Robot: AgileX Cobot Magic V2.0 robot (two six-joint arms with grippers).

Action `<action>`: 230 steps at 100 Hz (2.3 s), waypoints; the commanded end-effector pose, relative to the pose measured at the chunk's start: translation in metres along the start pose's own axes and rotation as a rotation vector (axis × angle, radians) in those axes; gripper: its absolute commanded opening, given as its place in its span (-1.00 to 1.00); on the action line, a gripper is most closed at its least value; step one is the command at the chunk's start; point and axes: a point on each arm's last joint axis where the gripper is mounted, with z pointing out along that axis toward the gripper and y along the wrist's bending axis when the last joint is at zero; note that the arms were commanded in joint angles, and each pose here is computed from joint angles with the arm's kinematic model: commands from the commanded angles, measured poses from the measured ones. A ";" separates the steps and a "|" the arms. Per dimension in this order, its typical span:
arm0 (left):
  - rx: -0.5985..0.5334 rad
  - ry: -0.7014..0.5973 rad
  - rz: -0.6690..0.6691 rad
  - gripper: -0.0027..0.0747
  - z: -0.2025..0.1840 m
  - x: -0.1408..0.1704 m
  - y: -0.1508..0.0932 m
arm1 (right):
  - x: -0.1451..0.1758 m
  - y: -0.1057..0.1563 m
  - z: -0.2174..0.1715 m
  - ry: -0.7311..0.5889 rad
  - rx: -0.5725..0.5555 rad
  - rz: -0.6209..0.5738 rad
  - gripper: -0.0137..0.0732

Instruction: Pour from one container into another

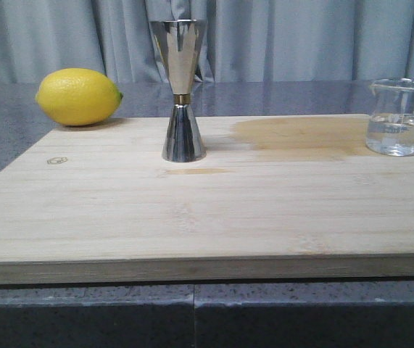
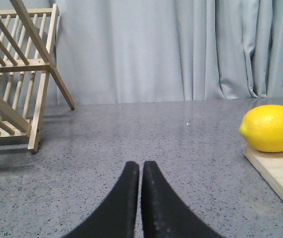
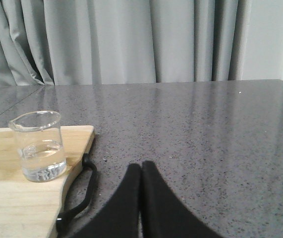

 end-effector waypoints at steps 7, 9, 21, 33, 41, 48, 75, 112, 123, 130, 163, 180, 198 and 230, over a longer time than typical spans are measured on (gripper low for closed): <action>-0.004 -0.069 -0.007 -0.98 -0.001 0.001 0.000 | -0.005 0.000 -0.002 -0.092 0.007 -0.015 -0.85; -0.004 -0.069 -0.007 -0.98 -0.001 0.001 0.000 | -0.005 0.000 -0.002 -0.092 0.007 -0.015 -0.85; -0.004 -0.069 -0.007 -0.98 -0.001 0.001 0.000 | -0.005 0.000 -0.002 -0.094 0.007 -0.015 -0.85; -0.004 -0.069 -0.007 -0.98 -0.001 0.001 0.000 | -0.005 0.000 -0.002 -0.094 0.007 -0.015 -0.85; -0.004 -0.069 -0.007 -0.98 -0.001 0.001 0.000 | -0.005 0.000 -0.002 -0.094 0.007 -0.015 -0.85; -0.004 -0.069 -0.007 -0.98 -0.001 0.001 0.000 | -0.005 0.000 -0.002 -0.097 0.007 -0.015 -0.85; -0.005 -0.078 -0.007 -0.98 -0.002 0.001 0.000 | -0.005 0.000 -0.002 -0.099 0.007 -0.015 -0.85; -0.017 -0.101 -0.175 -0.98 -0.002 -0.001 0.002 | -0.009 -0.001 -0.002 -0.139 0.007 0.020 -0.85; -0.021 -0.123 -0.322 -0.98 -0.002 -0.008 0.004 | -0.015 -0.001 -0.003 -0.133 0.005 0.095 -0.85; 0.007 -0.080 -0.334 -0.98 -0.003 -0.014 0.001 | -0.022 0.000 -0.005 -0.101 -0.001 0.123 -0.85; 0.088 -0.021 -0.268 -0.98 0.000 -0.087 -0.002 | -0.103 0.001 -0.002 0.000 -0.003 0.038 -0.85; 0.134 0.131 -0.246 -0.97 0.022 -0.123 -0.005 | -0.149 0.000 0.019 0.139 0.016 -0.020 -0.85; 0.200 0.185 -0.189 -0.74 0.052 -0.155 -0.010 | -0.184 -0.002 0.052 0.225 0.029 -0.045 -0.82; 0.256 0.212 -0.198 0.69 0.102 -0.163 -0.016 | -0.191 -0.002 0.102 0.254 0.024 -0.045 0.33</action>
